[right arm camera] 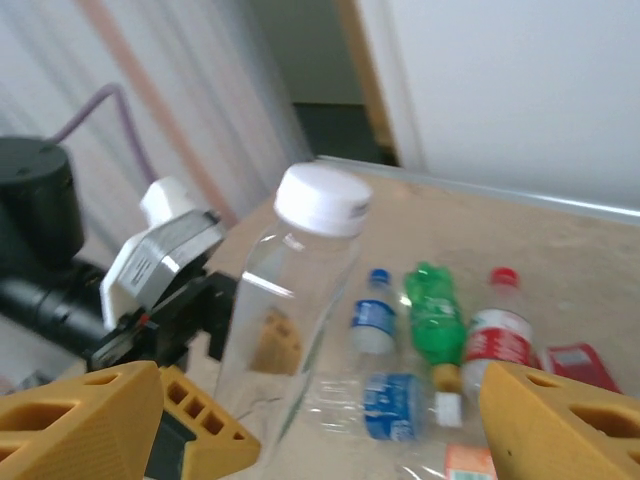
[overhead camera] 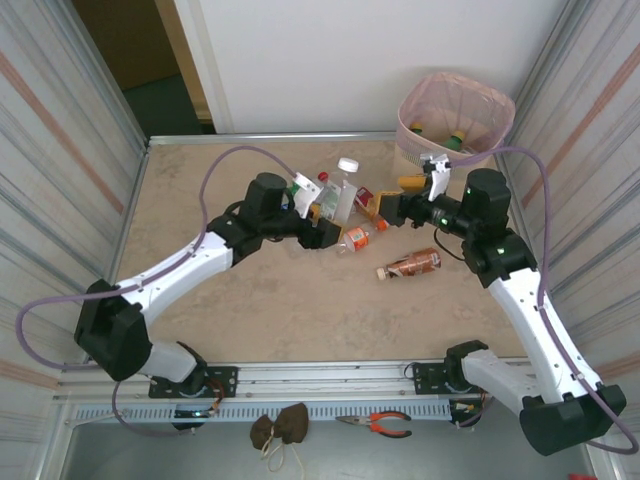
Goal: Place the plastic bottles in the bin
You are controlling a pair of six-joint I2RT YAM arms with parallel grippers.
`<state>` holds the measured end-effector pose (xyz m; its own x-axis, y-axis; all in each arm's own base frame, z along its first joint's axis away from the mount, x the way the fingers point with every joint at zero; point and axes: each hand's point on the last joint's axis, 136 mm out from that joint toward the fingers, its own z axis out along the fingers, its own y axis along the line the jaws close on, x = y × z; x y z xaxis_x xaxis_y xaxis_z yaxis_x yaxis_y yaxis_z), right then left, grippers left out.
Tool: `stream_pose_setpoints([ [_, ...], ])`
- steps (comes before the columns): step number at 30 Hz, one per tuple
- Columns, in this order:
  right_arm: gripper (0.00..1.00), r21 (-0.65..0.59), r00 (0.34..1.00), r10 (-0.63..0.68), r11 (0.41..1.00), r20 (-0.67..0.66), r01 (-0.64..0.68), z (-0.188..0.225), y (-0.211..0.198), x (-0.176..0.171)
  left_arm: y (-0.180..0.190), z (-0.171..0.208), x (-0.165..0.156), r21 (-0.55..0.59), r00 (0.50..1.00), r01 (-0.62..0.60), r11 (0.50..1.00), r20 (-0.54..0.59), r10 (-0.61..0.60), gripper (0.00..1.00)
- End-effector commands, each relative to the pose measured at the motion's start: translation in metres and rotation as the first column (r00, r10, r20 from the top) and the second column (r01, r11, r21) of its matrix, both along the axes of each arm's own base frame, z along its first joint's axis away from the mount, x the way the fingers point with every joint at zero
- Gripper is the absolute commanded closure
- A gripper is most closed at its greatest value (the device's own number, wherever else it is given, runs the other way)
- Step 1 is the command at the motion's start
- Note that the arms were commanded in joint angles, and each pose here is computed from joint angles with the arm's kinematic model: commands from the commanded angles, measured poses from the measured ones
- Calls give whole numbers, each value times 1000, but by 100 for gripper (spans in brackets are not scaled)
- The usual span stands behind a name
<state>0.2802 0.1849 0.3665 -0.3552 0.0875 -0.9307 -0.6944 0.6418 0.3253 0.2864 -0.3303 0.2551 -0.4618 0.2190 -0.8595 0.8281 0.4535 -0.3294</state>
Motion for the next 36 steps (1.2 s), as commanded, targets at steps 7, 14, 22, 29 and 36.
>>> stream_pose_setpoints([
  [7,16,-13,906,287,954,311,-298,75,46,-63,-12,111,-49,-247,932,260,934,318,-175,57],
  [14,13,-25,837,355,925,417,-379,109,59,-91,-6,165,-90,-283,844,404,870,482,-235,57],
  [22,10,8,794,451,868,408,-497,125,71,-111,-11,193,-124,-260,768,524,811,557,-317,56],
  [29,15,40,775,506,828,378,-560,128,74,-125,-11,194,-126,-254,762,526,812,564,-318,56],
  [36,22,51,762,537,805,361,-592,127,77,-133,-11,192,-127,-243,759,532,811,561,-330,55],
])
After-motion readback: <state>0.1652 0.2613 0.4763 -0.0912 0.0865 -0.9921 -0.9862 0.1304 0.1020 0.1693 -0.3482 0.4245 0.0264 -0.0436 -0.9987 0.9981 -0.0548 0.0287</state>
